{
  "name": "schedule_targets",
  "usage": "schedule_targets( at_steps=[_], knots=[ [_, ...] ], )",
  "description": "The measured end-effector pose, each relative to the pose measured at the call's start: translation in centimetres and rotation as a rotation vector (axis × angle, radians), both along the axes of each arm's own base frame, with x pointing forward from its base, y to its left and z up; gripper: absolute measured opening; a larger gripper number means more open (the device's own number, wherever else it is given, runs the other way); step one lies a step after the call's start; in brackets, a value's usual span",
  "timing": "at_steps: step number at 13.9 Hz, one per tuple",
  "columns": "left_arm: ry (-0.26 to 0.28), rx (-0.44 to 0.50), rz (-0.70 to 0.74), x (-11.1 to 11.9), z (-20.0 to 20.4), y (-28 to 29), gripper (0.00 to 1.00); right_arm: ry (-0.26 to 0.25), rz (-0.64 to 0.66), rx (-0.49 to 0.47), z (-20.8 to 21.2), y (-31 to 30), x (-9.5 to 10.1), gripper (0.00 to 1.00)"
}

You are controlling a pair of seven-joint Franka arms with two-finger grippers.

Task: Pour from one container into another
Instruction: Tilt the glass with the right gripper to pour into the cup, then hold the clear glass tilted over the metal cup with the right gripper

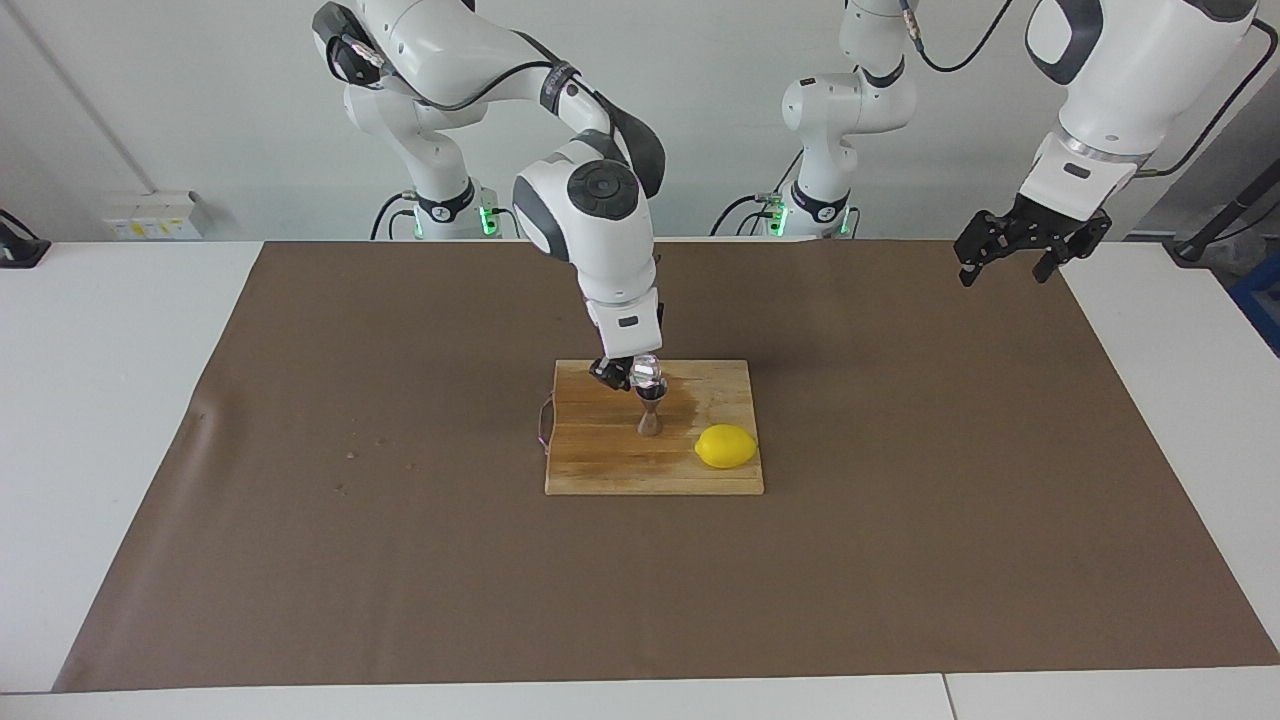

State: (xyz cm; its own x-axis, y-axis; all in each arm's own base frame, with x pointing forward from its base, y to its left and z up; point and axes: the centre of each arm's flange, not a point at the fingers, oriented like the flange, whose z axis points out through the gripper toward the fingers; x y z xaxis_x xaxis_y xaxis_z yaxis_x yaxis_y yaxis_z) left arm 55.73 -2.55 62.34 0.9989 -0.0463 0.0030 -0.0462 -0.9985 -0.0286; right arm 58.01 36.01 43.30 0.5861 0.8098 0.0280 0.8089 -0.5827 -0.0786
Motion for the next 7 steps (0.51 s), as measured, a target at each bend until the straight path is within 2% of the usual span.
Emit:
schedule_targets(
  at_steps=[7],
  knots=[
    [0.000,0.000,0.000,0.00,0.00,0.00,1.00,0.008,0.036,-0.044,0.19,0.64,-0.82,0.48]
  ],
)
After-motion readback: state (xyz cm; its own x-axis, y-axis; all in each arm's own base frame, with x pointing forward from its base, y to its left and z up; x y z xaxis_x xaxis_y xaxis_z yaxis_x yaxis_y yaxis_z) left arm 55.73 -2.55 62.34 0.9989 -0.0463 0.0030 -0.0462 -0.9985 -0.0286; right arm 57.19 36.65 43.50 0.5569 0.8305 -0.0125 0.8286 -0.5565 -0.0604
